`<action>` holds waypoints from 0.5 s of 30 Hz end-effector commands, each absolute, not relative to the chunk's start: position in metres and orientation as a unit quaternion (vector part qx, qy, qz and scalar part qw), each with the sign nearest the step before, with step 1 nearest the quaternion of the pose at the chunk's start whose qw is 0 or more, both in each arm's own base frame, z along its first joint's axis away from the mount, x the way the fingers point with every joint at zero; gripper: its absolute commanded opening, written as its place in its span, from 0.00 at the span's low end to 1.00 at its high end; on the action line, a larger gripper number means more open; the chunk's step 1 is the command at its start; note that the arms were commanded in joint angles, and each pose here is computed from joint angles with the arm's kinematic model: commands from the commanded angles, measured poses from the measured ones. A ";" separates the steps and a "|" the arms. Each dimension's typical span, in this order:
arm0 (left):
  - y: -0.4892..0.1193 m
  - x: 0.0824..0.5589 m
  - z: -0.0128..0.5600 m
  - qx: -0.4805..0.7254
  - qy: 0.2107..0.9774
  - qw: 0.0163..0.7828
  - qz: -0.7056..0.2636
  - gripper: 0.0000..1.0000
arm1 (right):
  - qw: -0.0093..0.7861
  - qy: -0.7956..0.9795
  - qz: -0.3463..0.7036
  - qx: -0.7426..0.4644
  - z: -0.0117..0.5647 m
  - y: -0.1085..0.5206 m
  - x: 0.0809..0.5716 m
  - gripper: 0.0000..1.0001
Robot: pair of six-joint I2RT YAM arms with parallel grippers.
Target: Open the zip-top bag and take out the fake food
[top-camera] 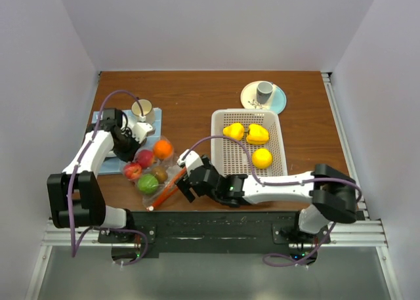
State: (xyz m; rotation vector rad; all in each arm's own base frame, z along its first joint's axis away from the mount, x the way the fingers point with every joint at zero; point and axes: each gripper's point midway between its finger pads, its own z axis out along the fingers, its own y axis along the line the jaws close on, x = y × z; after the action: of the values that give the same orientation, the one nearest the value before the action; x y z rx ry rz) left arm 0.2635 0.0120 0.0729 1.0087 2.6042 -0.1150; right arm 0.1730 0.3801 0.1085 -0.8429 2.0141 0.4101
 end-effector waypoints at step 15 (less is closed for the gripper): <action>-0.028 0.240 0.038 0.364 0.906 0.160 -0.143 0.28 | 0.459 0.781 0.206 -0.370 0.088 0.470 0.188 0.99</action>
State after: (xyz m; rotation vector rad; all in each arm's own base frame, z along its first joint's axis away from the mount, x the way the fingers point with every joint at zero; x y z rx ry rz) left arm 0.2467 -0.0091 0.0502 1.0166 2.6017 -0.2949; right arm 0.1802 0.4472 0.0748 -0.9211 1.9883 0.4761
